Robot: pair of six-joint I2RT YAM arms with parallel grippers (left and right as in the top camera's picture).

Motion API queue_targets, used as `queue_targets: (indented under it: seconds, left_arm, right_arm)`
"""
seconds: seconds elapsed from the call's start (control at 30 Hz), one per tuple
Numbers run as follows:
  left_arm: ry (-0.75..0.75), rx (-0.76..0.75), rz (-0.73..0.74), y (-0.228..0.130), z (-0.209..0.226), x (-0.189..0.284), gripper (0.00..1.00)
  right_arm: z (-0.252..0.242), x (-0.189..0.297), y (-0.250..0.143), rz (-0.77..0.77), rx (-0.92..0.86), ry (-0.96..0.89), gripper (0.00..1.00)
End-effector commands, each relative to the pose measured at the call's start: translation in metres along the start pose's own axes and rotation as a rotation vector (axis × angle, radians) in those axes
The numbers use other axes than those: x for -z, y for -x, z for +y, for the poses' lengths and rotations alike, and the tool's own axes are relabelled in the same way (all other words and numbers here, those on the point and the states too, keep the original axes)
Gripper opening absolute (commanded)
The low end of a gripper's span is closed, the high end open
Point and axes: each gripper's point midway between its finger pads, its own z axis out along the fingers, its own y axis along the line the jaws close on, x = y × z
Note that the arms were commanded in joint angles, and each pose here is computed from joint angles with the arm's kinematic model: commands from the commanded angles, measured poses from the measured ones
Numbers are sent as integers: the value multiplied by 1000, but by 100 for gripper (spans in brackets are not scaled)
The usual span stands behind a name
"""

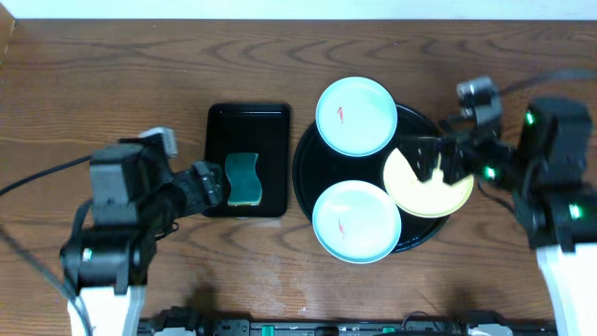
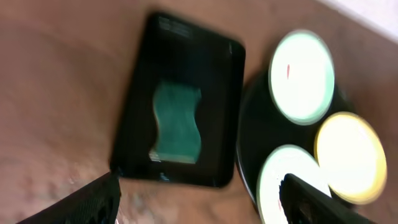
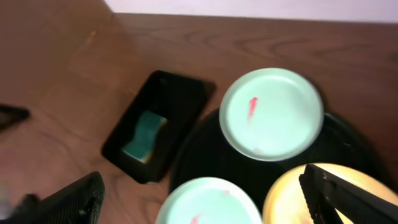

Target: Clean dirty plates on tray and stack at the side

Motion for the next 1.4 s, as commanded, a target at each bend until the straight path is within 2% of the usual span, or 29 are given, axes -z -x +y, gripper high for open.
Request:
queue_targets:
  seconds: [0.0,0.07,0.1,0.13,0.2,0.27,0.4,0.43,0.5,0.63,0.73,0.8,0.83,0.87,0.9,1.1,1.13,1.17,1.27,1.37]
  left_arm:
    - [-54,11,142,-15,-7,-19,82]
    - [-20,2,234,-27,-1,-36,82]
    - [1,-1,270,-32,1,-44,82]
    - [29,-10,308,-37,4,-54,81]
    - [84,-41,361,-44,10,-71,74]
    - [155,-93,405,-51,14,-95,64]
    - [346,-110,413,-57,31,-129,50]
    - [395,-64,416,-60,37,-136,50]
    - [399,-5,456,-70,37,-150,50]
    - [425,9,543,-90,48,-174,55]
    - [419,20,595,-103,51,-191,54]
    - [419,23,608,-108,54,-201,42]
    - [421,23,609,-109,55,-206,33]
    - [421,23,610,-110,56,-208,15]
    - [420,24,608,-110,56,-209,8]
    - [409,21,590,-96,46,-196,7]
    - [403,16,581,-91,43,-191,12]
    - [392,4,570,-86,40,-187,28]
    - [371,-41,499,-68,34,-179,53]
    - [427,-75,382,-44,40,-177,60]
  right_arm:
    - [19,-15,-2,65,-133,170,99]
    - [18,-24,-6,99,-164,206,99]
    - [14,-29,-10,118,-173,204,97]
    - [13,-32,-13,132,-164,205,90]
    - [9,-39,-20,164,-171,184,88]
    - [8,-44,-30,202,-169,149,86]
    - [14,-50,-45,262,-135,103,83]
    - [16,-51,-49,278,-129,96,81]
    - [20,-53,-56,307,-115,82,79]
    - [21,-56,-66,344,-86,38,79]
    - [26,-58,-69,355,-70,37,79]
    - [27,-59,-70,356,-60,33,79]
    - [28,-60,-69,355,-55,34,80]
    - [28,-60,-69,355,-54,36,79]
    - [28,-60,-69,355,-54,36,80]
    - [28,-59,-71,360,-56,35,79]
    - [28,-59,-70,359,-56,35,79]
    - [28,-60,-70,358,-56,35,80]
    - [28,-60,-69,355,-54,35,80]
    - [28,-59,-70,359,-56,35,80]
